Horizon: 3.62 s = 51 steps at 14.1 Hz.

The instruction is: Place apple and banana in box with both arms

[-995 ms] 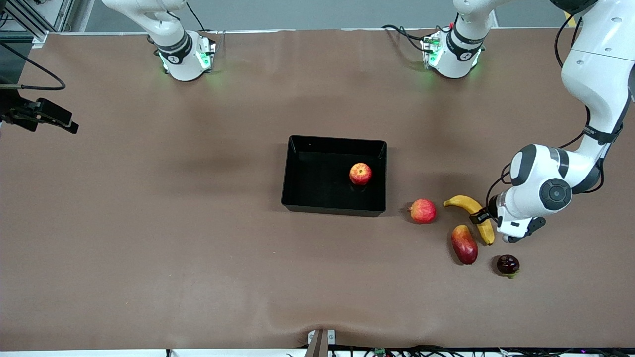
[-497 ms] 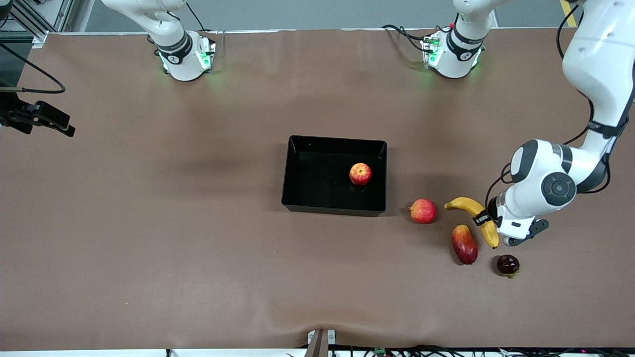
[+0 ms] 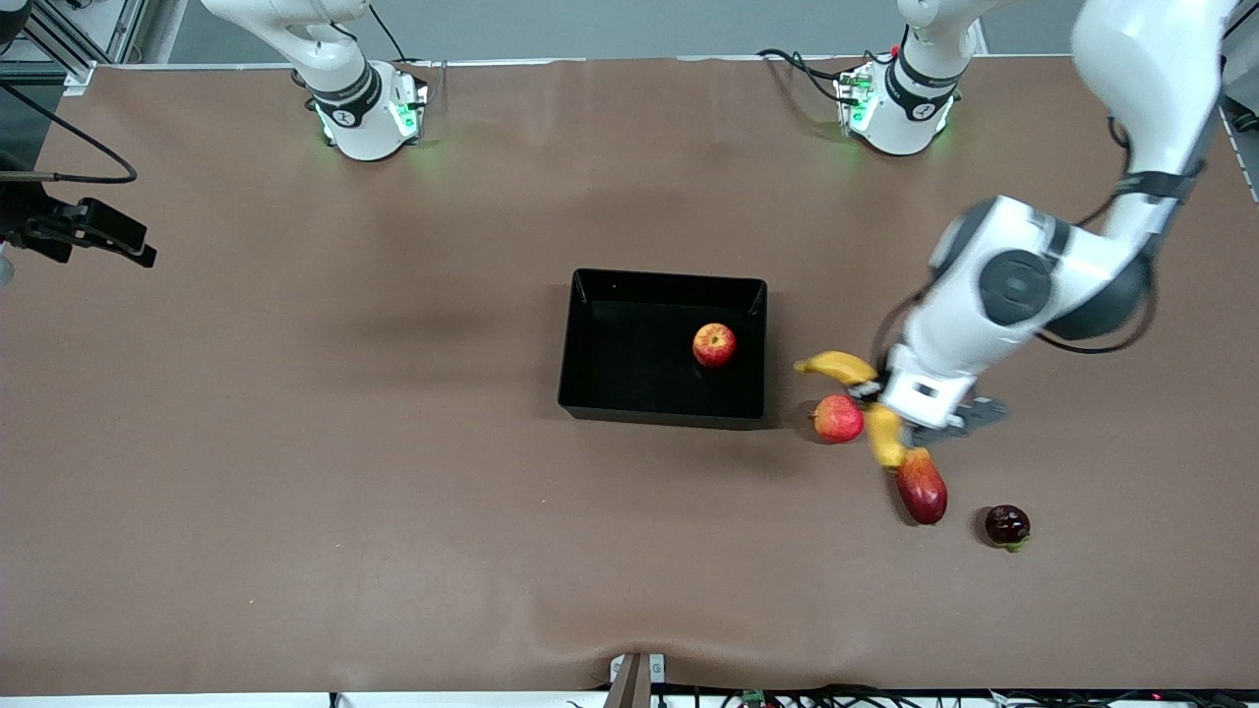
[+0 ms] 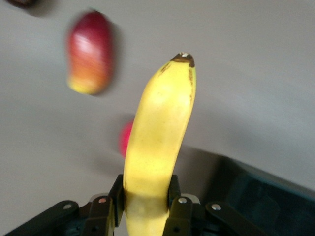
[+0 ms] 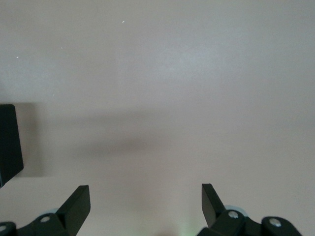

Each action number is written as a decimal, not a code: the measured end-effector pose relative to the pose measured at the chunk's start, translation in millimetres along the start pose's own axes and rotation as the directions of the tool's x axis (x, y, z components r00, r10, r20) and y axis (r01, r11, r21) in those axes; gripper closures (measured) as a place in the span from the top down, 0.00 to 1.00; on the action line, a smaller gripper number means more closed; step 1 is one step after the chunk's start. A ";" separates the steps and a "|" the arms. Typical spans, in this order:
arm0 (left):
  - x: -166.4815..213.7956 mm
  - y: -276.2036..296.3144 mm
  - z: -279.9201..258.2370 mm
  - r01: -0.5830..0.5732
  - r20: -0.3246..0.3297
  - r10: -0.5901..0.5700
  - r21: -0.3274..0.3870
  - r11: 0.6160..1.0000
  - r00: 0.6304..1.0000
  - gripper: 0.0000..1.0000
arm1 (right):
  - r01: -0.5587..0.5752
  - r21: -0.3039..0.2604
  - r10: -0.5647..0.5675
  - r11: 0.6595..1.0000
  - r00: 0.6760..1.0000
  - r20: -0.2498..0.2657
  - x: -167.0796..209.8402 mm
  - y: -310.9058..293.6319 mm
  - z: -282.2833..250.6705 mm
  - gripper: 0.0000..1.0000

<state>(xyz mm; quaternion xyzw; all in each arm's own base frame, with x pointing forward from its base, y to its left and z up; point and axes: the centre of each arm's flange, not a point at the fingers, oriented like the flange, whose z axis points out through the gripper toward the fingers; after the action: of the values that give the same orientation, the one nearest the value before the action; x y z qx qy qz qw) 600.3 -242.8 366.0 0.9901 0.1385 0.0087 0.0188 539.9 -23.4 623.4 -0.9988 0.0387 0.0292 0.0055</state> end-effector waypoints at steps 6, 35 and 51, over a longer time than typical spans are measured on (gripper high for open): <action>-112.7 157.3 41.2 -0.114 0.026 0.114 -0.009 0.993 0.993 0.38 | 0.000 0.019 0.000 1.000 1.000 0.000 0.8 -1.6 -0.6 1.00; 67.4 -104.6 -229.8 -0.066 -0.190 0.085 0.100 0.993 0.978 1.00 | -0.018 0.030 0.018 0.999 1.000 -0.013 1.4 7.8 -5.8 1.00; -51.3 -200.2 -293.8 -0.275 -0.026 0.278 0.080 0.958 0.960 1.00 | -0.016 0.030 0.016 0.999 1.000 -0.015 2.4 6.5 -6.4 1.00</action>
<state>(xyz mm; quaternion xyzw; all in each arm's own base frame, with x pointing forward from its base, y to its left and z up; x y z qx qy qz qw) 489.6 -54.2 651.0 0.9995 -0.0006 0.0243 -0.0225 542.2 -30.2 629.6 -0.9985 0.0471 0.0208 0.0199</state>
